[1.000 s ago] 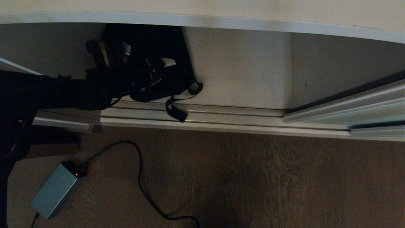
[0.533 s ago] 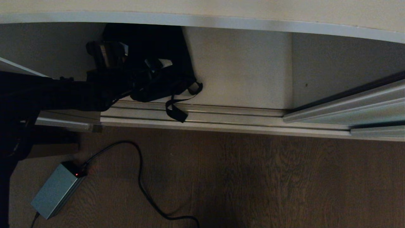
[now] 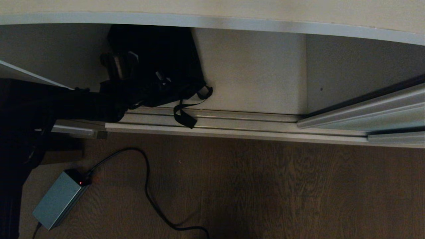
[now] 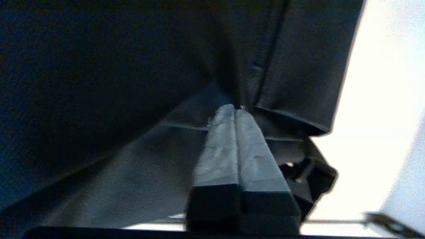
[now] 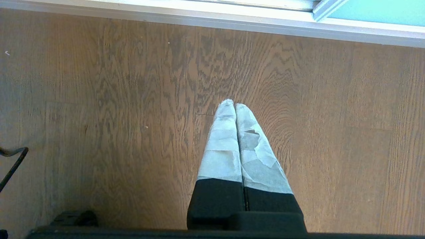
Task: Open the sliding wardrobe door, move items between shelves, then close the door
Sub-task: Place the bag on the lower shelf
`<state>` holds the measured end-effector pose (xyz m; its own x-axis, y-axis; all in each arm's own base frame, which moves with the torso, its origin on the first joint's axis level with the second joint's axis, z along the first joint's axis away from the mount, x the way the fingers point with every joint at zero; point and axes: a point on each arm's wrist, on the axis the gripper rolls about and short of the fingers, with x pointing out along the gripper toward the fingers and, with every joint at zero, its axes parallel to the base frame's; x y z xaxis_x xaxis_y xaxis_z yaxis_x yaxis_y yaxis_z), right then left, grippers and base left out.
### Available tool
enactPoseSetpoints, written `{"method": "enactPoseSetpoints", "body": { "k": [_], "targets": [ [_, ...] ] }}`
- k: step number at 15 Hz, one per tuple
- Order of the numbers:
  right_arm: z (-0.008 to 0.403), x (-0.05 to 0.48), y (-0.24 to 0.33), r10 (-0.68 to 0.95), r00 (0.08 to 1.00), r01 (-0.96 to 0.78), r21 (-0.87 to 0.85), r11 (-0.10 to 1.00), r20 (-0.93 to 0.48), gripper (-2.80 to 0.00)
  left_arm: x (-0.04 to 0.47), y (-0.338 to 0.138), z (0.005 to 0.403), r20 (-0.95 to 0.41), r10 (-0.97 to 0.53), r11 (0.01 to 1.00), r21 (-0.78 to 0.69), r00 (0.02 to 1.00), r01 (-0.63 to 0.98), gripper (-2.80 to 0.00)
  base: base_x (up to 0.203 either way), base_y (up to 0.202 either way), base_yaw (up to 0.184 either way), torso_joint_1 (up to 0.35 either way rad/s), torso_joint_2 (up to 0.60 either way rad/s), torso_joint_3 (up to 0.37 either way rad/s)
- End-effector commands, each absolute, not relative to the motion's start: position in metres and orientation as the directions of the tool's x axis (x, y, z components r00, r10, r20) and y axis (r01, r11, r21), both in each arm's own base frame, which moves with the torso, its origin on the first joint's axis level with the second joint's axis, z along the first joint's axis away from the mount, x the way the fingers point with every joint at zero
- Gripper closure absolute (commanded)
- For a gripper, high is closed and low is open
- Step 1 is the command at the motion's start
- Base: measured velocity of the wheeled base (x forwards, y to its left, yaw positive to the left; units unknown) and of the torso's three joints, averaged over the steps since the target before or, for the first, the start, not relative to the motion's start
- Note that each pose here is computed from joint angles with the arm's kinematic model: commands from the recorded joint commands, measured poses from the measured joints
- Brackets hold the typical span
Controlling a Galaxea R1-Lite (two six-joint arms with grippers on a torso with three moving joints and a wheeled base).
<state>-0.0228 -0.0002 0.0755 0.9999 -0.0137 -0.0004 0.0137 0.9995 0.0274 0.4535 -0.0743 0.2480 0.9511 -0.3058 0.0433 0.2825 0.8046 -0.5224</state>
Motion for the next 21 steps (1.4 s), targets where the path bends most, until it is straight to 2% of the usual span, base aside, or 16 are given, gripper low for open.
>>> {"method": "enactPoseSetpoints", "body": {
  "k": [1, 6, 10, 17, 21],
  "targets": [
    [0.075, -0.023, 0.0, -0.014, 1.0, 0.014, 0.028, 1.0, 0.002, 0.0, 0.457, -0.076, 0.244, 0.047, -0.292, 0.808, -0.522, 0.955, 0.273, 0.0, 0.0, 0.0, 0.0, 0.0, 0.0, 0.0],
    [0.075, -0.023, 0.0, -0.014, 1.0, 0.014, 0.028, 1.0, 0.002, 0.0, 0.465, -0.082, 0.237, 0.149, -0.205, 0.827, -0.503, 0.967, 0.252, 0.0, 0.0, 0.0, 0.0, 0.0, 0.0, 0.0],
    [0.075, -0.023, 0.0, -0.014, 1.0, 0.014, 0.028, 1.0, 0.003, 0.0, 0.464, -0.081, 0.239, 0.156, -0.194, 0.831, -0.499, 0.968, 0.247, 0.0, 0.0, 0.0, 0.0, 0.0, 0.0, 0.0],
    [0.075, -0.023, 0.0, -0.014, 1.0, 0.014, 0.028, 1.0, 0.001, 0.0, 0.465, -0.081, 0.239, 0.151, -0.178, 0.834, -0.5, 0.972, 0.231, 0.0, -0.175, 0.0, -0.002, 0.003, 0.0, 0.002],
    [0.075, -0.023, 0.0, -0.014, 1.0, 0.014, 0.028, 1.0, 0.0, 0.0, 0.462, -0.095, 0.233, 0.132, -0.189, 0.868, -0.442, 0.973, 0.228, 0.0, 0.0, 0.0, 0.0, 0.0, 0.0, 0.0]
  ]
}}
